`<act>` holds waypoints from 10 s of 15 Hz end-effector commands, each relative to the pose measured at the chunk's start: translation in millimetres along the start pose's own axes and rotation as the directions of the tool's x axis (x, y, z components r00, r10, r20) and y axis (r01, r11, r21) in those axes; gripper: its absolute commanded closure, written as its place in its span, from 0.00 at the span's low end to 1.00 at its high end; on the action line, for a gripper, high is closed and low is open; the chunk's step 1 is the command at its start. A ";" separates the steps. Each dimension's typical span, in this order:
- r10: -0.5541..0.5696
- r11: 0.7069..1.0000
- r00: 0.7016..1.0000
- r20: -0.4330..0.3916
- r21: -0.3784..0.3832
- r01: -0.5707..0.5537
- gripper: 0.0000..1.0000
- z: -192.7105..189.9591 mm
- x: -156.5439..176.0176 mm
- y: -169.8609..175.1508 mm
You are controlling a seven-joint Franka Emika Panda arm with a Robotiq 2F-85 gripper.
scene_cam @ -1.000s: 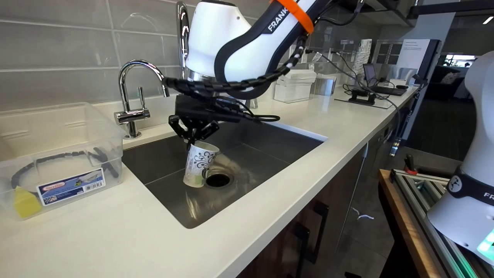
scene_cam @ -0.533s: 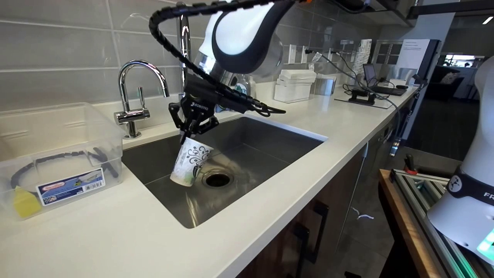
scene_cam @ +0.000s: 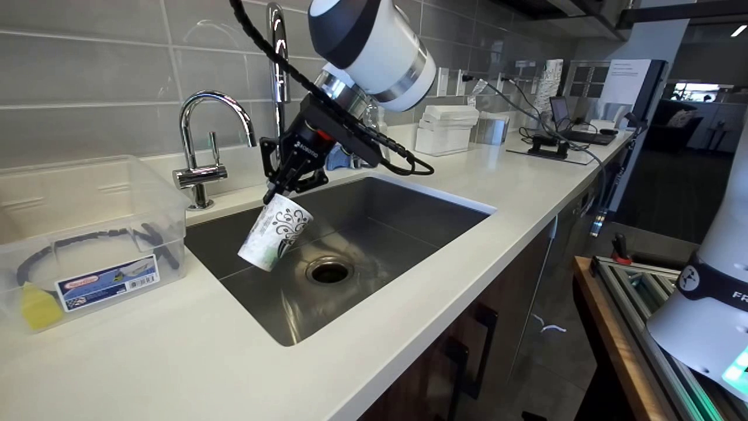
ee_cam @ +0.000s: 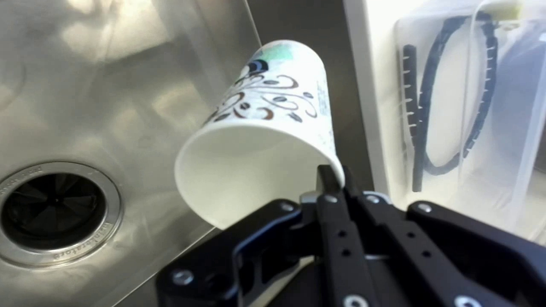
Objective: Empty the cup
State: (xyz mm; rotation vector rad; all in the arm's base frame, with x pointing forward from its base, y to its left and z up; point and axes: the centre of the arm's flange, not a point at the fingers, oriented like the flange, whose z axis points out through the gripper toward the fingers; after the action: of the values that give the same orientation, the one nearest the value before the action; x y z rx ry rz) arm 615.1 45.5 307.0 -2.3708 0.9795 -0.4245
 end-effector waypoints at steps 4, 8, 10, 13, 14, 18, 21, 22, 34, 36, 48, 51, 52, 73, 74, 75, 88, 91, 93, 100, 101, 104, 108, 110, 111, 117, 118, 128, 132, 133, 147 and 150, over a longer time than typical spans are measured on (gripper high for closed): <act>0.039 0.982 0.999 0.012 0.183 -0.041 0.99 -20.2 13.7 35.4; 0.060 0.967 0.998 0.014 0.247 -0.062 0.99 -28.7 23.2 49.9; 0.062 0.958 0.998 0.031 0.279 -0.069 0.99 -31.7 26.5 54.1; 0.056 0.943 0.997 0.060 0.324 -0.072 0.99 -34.6 31.7 57.4; 0.052 0.939 0.996 0.070 0.337 -0.073 0.99 -35.0 33.1 58.0; 0.051 0.909 0.993 0.108 0.406 -0.091 0.99 -36.9 37.6 58.8; 0.060 0.884 0.991 0.124 0.454 -0.110 0.99 -39.6 42.0 62.4; 0.062 0.867 0.989 0.133 0.483 -0.119 0.99 -43.4 45.3 64.4; 0.050 0.797 0.978 0.204 0.582 -0.162 0.99 -51.5 52.4 85.7; 0.045 0.781 0.975 0.216 0.601 -0.169 0.99 -51.6 51.9 86.6; 0.044 0.648 0.955 0.293 0.719 -0.250 0.99 -50.0 50.5 94.3; 0.037 0.615 0.948 0.317 0.740 -0.271 0.99 -49.0 48.4 96.6; 0.035 0.608 0.947 0.319 0.745 -0.274 0.99 -48.4 48.2 97.5; 0.091 0.949 0.994 0.057 0.298 -0.104 0.99 -47.8 4.5 37.5; 0.077 0.966 0.997 0.025 0.246 -0.080 0.99 -50.5 0.2 31.1; 0.060 0.979 0.998 0.002 0.193 -0.060 0.99 -51.8 -3.2 27.9; -0.227 0.880 0.974 -0.020 -0.434 0.196 0.99 -45.2 7.7 63.1; -0.330 0.783 0.944 0.019 -0.552 0.285 0.99 -41.5 16.1 47.0; -0.400 0.703 0.915 0.061 -0.620 0.349 0.99 -41.0 18.2 31.1; -0.505 0.585 0.860 0.067 -0.706 0.399 0.96 -40.2 25.9 17.2; -0.507 0.583 0.859 0.066 -0.709 0.398 0.96 -39.0 25.9 16.9; -0.509 0.580 0.858 0.066 -0.711 0.399 0.96 -38.6 26.9 17.5; -0.517 0.619 0.845 0.140 -0.620 0.482 0.99 -33.1 -4.7 -7.6; -0.538 0.635 0.828 0.160 -0.569 0.523 0.99 -33.9 -24.6 -24.6; -0.555 0.638 0.814 0.170 -0.540 0.548 0.99 -34.1 -34.8 -33.1; -0.713 0.548 0.660 0.235 -0.399 0.735 0.99 -46.0 -89.5 -92.0; -0.739 0.526 0.626 0.248 -0.370 0.766 0.99 -47.1 -97.9 -100.0; -0.951 0.179 0.181 0.249 -0.032 0.983 0.99 -34.5 -184.8 -169.2; -0.979 0.095 0.090 0.185 0.020 0.995 0.99 -14.6 -205.5 -180.9; -0.983 0.074 0.071 0.167 0.013 0.997 0.99 -6.8 -206.5 -181.3; -0.994 -0.007 -0.010 0.109 0.024 1.000 0.41 8.4 -204.7 -186.9; -0.993 0.023 0.024 0.113 -0.012 1.000 0.17 -13.0 -194.0 -197.8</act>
State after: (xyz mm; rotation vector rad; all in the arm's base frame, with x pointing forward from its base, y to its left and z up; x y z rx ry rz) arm 583.6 309.5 393.3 -2.6867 -1.1164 -0.7958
